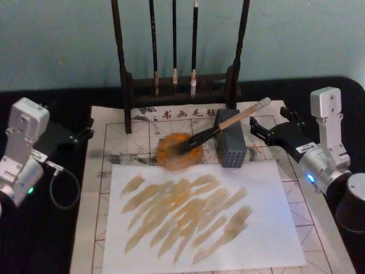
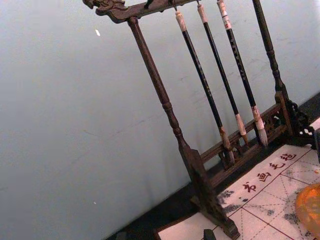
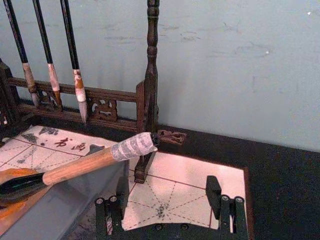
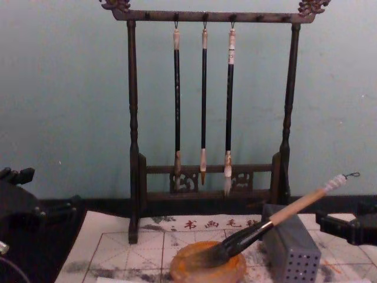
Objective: Pick up the brush from the inkstone, write on the paper, then place the brush back to its original position.
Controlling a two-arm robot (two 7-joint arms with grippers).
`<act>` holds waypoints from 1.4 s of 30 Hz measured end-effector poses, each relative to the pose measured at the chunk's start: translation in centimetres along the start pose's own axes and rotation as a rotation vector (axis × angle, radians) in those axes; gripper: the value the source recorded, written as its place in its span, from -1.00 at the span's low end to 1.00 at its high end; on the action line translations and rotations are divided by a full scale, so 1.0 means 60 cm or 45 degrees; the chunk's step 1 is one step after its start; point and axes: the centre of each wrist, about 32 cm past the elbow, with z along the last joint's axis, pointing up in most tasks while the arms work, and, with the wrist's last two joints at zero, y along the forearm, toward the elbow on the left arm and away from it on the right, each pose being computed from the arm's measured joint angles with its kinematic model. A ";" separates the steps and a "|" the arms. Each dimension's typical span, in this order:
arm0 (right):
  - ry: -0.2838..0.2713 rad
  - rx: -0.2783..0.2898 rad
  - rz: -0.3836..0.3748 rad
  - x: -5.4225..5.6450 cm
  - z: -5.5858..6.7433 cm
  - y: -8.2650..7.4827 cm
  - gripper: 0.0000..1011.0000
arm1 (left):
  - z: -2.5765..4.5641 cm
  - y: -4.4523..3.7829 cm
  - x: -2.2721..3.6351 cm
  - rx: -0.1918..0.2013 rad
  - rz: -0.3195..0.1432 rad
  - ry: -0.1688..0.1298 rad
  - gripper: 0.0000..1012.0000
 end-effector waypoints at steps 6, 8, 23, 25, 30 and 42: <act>0.000 0.000 0.000 0.000 0.000 0.000 0.98 | 0.000 0.000 0.0000 0.000 0.000 0.000 0.98; 0.000 0.000 0.000 0.000 0.000 0.000 0.98 | 0.000 0.000 0.0000 0.000 0.000 0.000 0.98; 0.000 0.000 0.000 0.000 0.000 0.000 0.98 | 0.000 0.000 0.0000 0.000 0.000 0.000 0.98; 0.000 0.000 0.000 0.000 0.000 0.000 0.98 | 0.000 0.000 0.0000 0.000 0.000 0.000 0.98; 0.000 0.000 0.000 0.000 0.000 0.000 0.98 | 0.000 0.000 0.0000 0.000 0.000 0.000 0.98; 0.000 0.000 0.000 0.000 0.000 0.000 0.98 | 0.000 0.000 0.0000 0.000 0.000 0.000 0.98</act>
